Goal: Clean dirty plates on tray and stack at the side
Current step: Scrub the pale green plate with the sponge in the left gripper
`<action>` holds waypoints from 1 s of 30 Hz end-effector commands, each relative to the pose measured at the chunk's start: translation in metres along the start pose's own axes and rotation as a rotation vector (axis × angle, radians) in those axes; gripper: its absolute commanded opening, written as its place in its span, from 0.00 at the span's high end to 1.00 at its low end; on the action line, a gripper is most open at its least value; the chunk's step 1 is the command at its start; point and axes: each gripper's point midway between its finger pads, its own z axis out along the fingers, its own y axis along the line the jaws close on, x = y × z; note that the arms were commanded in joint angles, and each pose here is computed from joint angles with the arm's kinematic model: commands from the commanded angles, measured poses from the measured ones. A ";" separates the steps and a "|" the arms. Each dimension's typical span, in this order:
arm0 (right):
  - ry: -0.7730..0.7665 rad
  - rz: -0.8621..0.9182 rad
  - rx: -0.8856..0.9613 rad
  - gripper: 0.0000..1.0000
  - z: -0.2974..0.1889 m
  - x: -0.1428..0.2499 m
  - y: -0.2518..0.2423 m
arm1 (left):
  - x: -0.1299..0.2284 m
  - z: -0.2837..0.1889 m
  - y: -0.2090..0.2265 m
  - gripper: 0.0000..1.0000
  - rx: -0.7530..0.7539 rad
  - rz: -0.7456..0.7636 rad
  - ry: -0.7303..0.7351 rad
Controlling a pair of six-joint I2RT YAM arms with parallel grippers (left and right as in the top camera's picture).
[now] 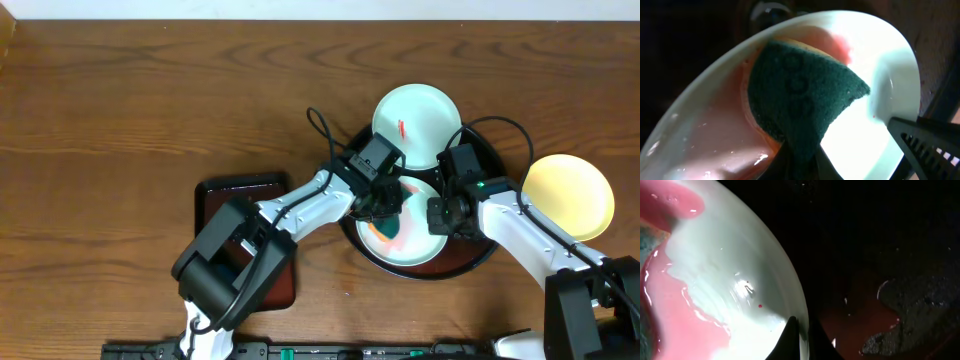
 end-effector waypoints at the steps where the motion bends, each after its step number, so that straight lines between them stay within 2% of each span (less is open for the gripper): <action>1: 0.076 -0.040 -0.058 0.99 0.010 0.020 0.014 | 0.064 0.036 -0.011 0.92 0.061 0.031 0.227; 10: 0.068 -0.069 -0.065 0.99 0.010 0.018 0.016 | 0.071 0.039 -0.046 0.92 0.188 0.115 0.229; 19: 0.065 -0.074 -0.066 0.99 0.010 0.018 0.016 | 0.068 0.041 -0.046 0.91 0.173 0.132 0.204; 22: 0.065 -0.074 -0.066 0.99 0.010 0.018 0.016 | 0.067 0.042 -0.023 0.91 0.075 0.094 0.196; 30: 0.066 -0.074 -0.065 0.99 0.010 0.018 0.016 | 0.059 0.018 0.069 0.92 -0.296 -0.070 0.192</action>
